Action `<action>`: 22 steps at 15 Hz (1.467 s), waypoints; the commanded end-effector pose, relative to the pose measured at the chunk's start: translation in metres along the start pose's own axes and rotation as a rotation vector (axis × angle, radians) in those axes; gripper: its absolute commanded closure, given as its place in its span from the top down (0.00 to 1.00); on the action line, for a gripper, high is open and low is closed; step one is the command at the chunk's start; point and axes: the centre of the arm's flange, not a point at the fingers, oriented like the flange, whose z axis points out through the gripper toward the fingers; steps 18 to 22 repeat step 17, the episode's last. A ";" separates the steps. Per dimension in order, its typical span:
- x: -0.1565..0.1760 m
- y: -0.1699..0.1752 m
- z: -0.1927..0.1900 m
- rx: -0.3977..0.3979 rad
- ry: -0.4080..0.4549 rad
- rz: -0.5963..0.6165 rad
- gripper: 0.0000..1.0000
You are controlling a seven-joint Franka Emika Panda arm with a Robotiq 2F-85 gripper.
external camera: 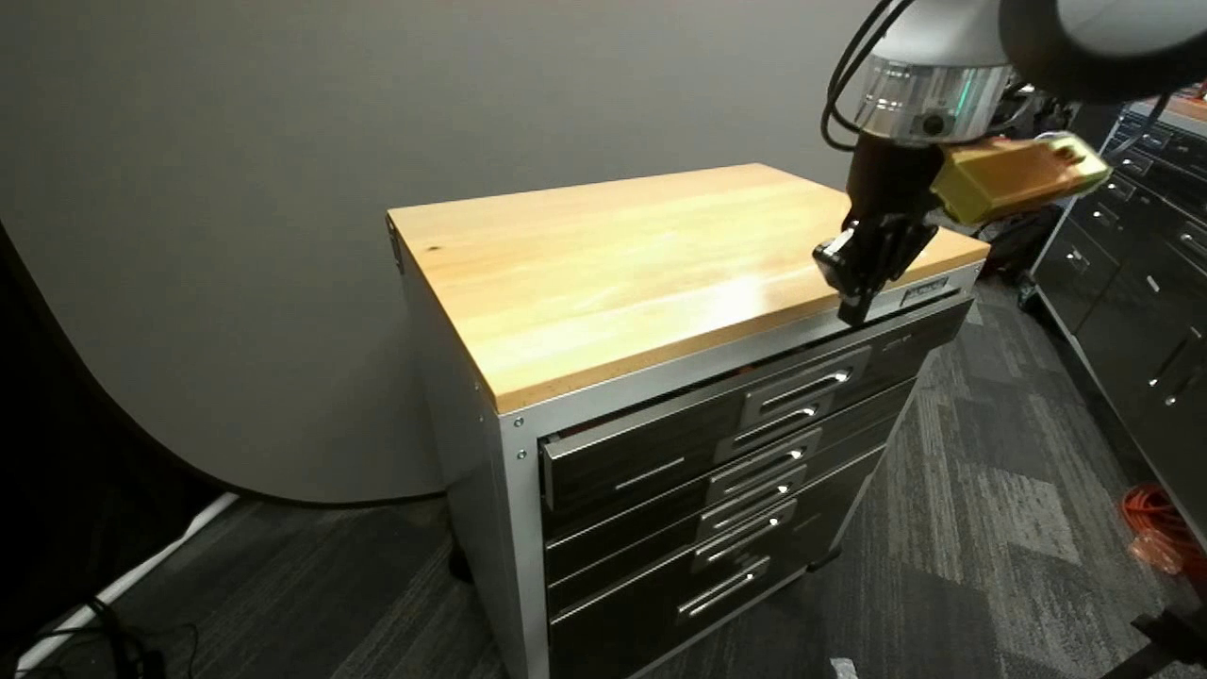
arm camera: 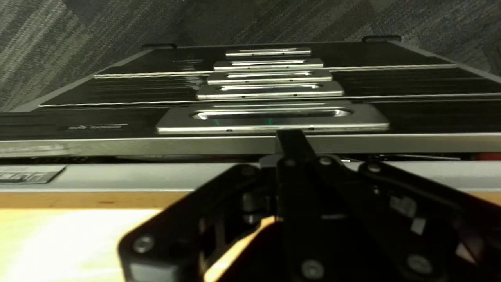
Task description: Put the screwdriver in the drawer then close the drawer
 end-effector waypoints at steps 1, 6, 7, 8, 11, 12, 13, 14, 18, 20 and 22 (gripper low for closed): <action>-0.014 -0.013 -0.070 -0.056 -0.059 -0.111 0.34; -0.048 -0.051 -0.146 -0.101 -0.151 -0.261 0.72; -0.056 -0.058 -0.159 -0.116 -0.159 -0.279 0.79; -0.063 -0.063 -0.171 -0.121 -0.167 -0.294 0.85; -0.082 -0.071 -0.193 -0.134 -0.181 -0.304 1.00; -0.074 -0.071 -0.172 -0.143 -0.168 -0.290 0.91; -0.078 -0.072 -0.178 -0.144 -0.170 -0.292 0.98; -0.081 -0.072 -0.182 -0.146 -0.169 -0.293 1.00; -0.081 -0.072 -0.182 -0.146 -0.171 -0.294 1.00; -0.081 -0.072 -0.182 -0.146 -0.171 -0.294 1.00; -0.081 -0.072 -0.182 -0.146 -0.171 -0.294 1.00</action>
